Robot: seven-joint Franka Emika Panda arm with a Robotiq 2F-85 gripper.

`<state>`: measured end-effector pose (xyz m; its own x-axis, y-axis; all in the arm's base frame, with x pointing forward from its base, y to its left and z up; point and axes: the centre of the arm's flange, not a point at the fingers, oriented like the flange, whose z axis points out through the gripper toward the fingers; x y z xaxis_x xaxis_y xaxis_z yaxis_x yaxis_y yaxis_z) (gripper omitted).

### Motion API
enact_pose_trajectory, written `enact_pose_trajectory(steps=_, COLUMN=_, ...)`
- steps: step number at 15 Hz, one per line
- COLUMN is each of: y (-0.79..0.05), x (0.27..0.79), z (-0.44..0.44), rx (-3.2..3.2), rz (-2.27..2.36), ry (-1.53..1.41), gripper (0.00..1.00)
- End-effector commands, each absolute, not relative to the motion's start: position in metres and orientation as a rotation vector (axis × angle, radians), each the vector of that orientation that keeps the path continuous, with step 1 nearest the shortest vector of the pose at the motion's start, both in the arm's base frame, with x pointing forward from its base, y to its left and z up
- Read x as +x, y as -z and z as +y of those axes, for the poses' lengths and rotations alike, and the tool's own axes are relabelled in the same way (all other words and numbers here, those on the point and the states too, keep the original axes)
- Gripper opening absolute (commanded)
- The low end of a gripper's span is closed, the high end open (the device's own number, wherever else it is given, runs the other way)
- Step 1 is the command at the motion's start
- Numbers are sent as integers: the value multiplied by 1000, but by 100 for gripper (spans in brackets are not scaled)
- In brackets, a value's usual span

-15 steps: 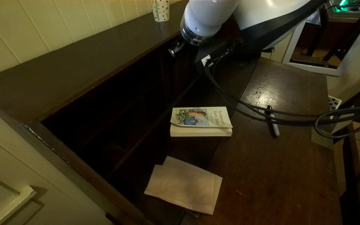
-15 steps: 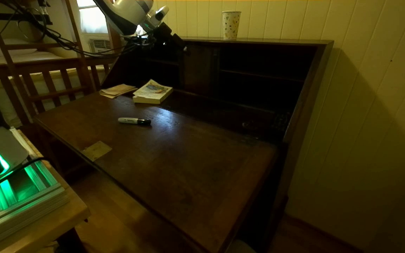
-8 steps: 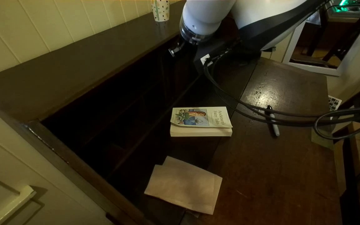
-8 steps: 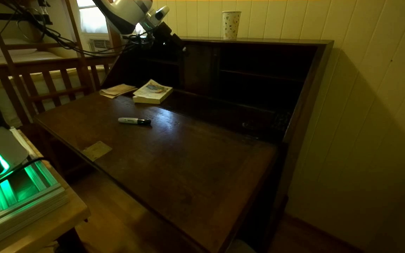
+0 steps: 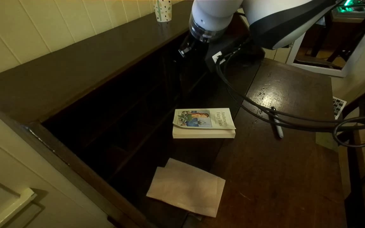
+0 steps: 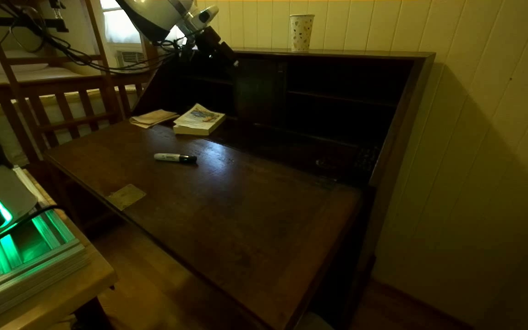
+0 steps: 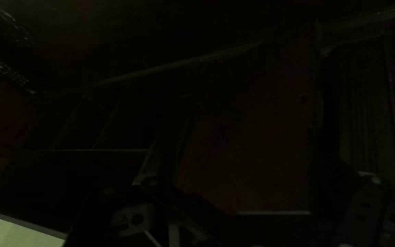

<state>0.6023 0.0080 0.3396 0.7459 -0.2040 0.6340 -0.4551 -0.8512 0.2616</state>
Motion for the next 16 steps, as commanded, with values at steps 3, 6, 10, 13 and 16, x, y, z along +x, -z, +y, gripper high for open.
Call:
enact_pose_trajectory(steps=3, y=-353, x=573, z=-13, rx=2523, rz=-524, ry=-778, gripper=100)
enact_pose_trajectory(steps=6, y=-353, x=563, z=-20, rx=2516, rz=-530, ry=-762, gripper=100)
enact_pose_trajectory(steps=10, y=-350, x=551, z=-29, rx=2514, rz=-551, ry=-734, gripper=100)
enact_pose_trajectory(steps=13, y=-353, x=541, z=-38, rx=2506, rz=-561, ry=-716, gripper=100)
enact_pose_trajectory(steps=16, y=-356, x=532, z=-46, rx=2495, rz=-550, ry=-694, gripper=100)
